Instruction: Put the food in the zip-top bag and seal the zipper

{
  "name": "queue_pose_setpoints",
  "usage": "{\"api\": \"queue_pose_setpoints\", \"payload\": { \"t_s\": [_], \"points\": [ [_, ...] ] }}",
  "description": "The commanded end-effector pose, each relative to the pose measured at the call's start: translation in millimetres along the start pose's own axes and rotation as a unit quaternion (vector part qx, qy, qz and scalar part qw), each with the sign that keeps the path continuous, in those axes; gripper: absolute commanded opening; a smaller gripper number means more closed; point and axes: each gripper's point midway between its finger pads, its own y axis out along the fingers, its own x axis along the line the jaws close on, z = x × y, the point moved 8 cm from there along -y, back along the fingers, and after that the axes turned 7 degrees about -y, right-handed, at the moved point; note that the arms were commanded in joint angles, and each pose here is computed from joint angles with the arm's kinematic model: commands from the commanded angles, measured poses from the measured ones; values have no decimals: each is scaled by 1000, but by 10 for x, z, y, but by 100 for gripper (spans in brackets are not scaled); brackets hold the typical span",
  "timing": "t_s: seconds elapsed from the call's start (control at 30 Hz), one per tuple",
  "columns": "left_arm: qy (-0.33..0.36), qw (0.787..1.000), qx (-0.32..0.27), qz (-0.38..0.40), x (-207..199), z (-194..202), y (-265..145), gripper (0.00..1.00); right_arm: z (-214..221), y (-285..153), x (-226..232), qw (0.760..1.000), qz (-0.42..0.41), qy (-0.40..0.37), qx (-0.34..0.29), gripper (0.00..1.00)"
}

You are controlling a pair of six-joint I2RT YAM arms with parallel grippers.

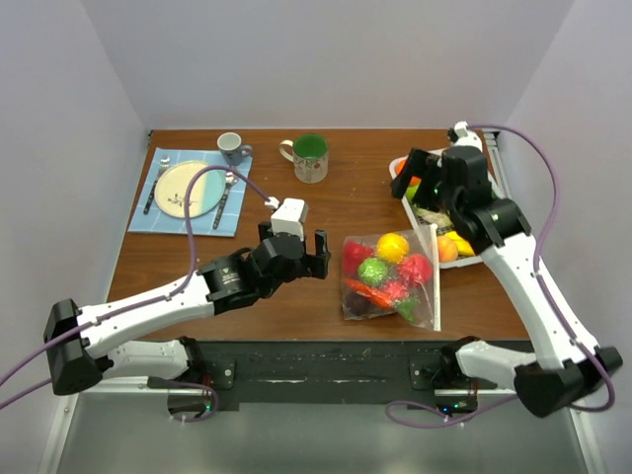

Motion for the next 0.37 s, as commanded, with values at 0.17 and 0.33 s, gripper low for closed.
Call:
{"api": "queue_pose_setpoints", "payload": {
  "t_s": [0.17, 0.33],
  "points": [
    [-15, 999, -21, 35, -3, -54, -79, 100, 175, -292, -204, 999, 3, -15, -42, 99],
    [-23, 997, -52, 49, -8, -124, -106, 100, 176, -331, -220, 999, 3, -19, -45, 99]
  ]
}}
